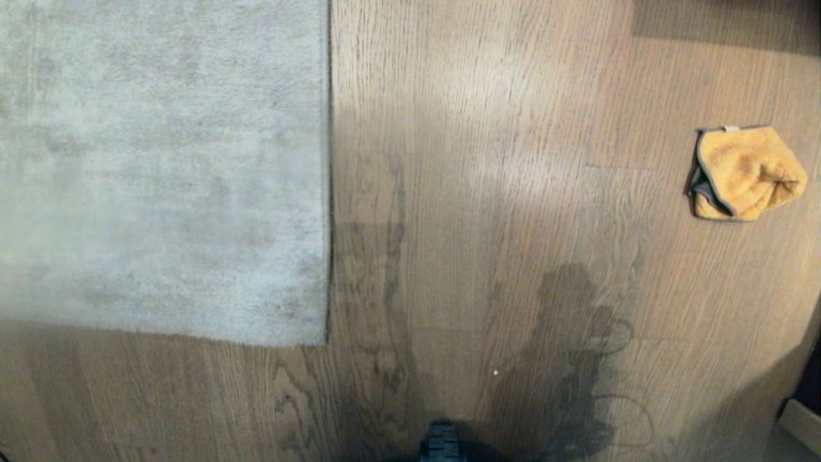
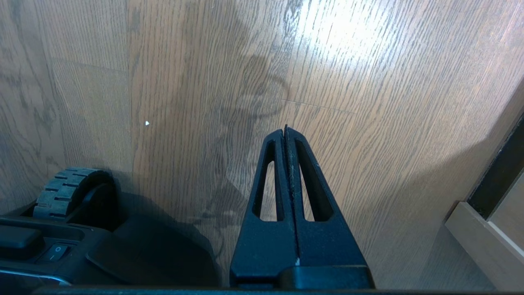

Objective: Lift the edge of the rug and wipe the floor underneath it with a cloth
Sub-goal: Pick up the rag

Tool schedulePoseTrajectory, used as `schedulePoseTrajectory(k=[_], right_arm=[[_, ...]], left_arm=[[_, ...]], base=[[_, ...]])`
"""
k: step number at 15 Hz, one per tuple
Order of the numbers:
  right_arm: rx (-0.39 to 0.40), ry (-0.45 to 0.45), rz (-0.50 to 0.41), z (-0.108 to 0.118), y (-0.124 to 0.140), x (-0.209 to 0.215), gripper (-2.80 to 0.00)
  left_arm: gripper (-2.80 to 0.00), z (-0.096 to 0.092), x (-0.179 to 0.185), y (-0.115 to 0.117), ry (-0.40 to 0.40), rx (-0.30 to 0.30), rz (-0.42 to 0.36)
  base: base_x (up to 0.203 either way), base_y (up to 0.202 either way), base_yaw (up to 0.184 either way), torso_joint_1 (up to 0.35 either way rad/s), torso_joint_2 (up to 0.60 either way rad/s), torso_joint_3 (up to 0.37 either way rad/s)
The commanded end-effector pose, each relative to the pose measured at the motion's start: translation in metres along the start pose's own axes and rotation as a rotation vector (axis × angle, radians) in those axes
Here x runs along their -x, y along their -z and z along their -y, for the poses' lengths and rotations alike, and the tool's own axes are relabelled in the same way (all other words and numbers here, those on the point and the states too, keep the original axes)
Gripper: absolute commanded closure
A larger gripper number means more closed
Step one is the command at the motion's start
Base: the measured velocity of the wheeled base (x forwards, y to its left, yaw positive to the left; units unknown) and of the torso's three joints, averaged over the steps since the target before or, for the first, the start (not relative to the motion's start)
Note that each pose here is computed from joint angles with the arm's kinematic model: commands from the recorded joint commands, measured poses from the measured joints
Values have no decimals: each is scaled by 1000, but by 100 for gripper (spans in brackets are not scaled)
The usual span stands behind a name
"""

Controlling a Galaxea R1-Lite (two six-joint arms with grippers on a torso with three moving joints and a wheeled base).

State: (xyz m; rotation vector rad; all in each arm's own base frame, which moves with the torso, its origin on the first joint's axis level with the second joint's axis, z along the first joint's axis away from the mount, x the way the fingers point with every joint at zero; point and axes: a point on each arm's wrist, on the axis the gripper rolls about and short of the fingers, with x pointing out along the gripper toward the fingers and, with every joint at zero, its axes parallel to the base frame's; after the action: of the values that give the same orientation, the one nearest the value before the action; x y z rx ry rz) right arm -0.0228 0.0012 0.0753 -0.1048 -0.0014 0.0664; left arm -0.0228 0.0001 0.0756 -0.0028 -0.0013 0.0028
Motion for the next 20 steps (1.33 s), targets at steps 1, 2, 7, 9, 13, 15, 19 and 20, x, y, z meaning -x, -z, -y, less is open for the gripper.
schedulePoseTrajectory(k=[1, 2, 7, 9, 13, 15, 19, 20], right_arm=[[1, -1, 1, 0, 0, 0, 0], [1, -1, 1, 0, 0, 0, 0], [1, -1, 1, 0, 0, 0, 0], [40, -1, 1, 0, 0, 0, 0], [44, -4, 0, 0, 0, 0, 0], [47, -4, 0, 0, 0, 0, 0], [60, -10, -42, 0, -5, 2, 0], [57, -15, -62, 1, -9, 1, 0]], left_arm=[[0, 0, 0, 0, 0, 0, 0], [0, 0, 0, 0, 0, 0, 0], [0, 0, 0, 0, 0, 0, -1], [0, 0, 0, 0, 0, 0, 0], [0, 0, 0, 0, 0, 0, 0], [0, 0, 0, 0, 0, 0, 0], [0, 0, 0, 0, 0, 0, 0], [0, 0, 0, 0, 0, 0, -1]], base=[[0, 0, 0, 0, 0, 0], [0, 0, 0, 0, 0, 0], [0, 0, 0, 0, 0, 0], [0, 0, 0, 0, 0, 0], [0, 0, 0, 0, 0, 0], [0, 0, 0, 0, 0, 0], [0, 0, 0, 0, 0, 0], [0, 0, 0, 0, 0, 0]])
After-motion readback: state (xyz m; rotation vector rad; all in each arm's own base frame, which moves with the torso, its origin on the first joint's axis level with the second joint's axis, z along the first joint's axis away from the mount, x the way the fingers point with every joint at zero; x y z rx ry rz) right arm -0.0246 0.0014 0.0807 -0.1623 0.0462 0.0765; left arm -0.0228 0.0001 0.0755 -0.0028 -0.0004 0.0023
